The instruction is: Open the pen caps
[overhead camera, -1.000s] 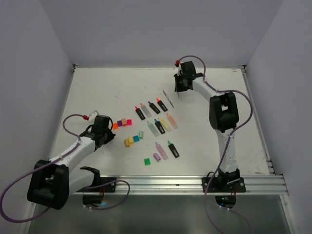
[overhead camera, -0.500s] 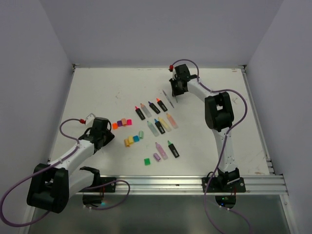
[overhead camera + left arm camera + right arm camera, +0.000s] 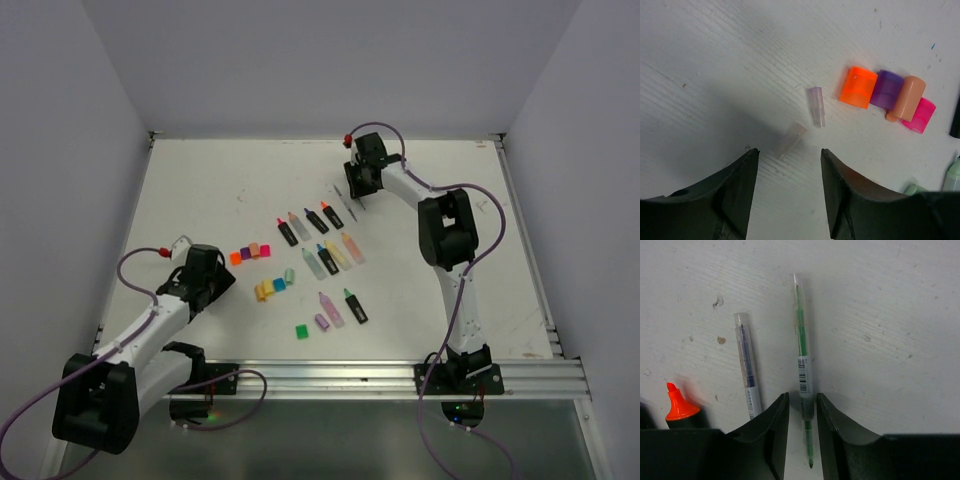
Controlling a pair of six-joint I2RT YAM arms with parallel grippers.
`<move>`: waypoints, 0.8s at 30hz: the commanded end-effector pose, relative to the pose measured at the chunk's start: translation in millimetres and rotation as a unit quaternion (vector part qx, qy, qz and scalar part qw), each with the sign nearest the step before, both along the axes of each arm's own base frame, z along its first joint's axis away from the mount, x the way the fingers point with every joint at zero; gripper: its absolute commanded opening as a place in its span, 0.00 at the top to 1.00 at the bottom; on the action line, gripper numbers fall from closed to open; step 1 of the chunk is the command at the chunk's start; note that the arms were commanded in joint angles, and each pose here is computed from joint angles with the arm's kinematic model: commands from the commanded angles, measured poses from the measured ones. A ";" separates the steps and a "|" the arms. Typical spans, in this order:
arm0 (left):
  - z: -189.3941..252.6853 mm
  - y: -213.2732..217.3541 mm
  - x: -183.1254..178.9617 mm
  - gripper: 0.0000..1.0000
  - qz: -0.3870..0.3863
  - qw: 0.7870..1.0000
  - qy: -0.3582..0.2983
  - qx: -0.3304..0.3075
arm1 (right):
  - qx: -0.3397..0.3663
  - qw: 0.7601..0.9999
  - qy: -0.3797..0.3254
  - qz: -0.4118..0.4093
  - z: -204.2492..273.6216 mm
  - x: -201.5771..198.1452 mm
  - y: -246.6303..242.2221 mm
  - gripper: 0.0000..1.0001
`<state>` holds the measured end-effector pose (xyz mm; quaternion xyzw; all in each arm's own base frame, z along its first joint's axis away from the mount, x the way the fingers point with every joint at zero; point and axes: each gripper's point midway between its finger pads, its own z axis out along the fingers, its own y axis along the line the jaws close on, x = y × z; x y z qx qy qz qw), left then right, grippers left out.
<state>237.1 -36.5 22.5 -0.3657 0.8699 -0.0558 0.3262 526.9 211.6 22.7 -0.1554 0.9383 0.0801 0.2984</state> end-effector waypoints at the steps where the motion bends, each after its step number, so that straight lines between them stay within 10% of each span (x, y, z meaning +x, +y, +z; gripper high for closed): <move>1: 13.0 10.2 0.0 0.43 0.023 1.000 -0.014 0.011 | -0.021 1.000 0.011 0.003 -4.5 -11.5 -4.3 0.67; 11: 80.4 -3.7 23.6 0.23 -0.017 0.993 -0.112 -0.011 | -0.016 0.995 -0.078 -0.054 51.0 -5.5 -20.7 0.38; 14: 106.8 -11.6 31.0 0.10 -0.040 0.988 -0.147 -0.023 | -0.017 0.990 -0.107 -0.087 81.8 -19.4 -37.3 0.02; 24: 146.0 -78.8 30.1 0.00 -0.194 0.940 -0.241 -0.142 | -0.012 0.984 -0.104 -0.144 117.8 -147.7 -80.3 0.01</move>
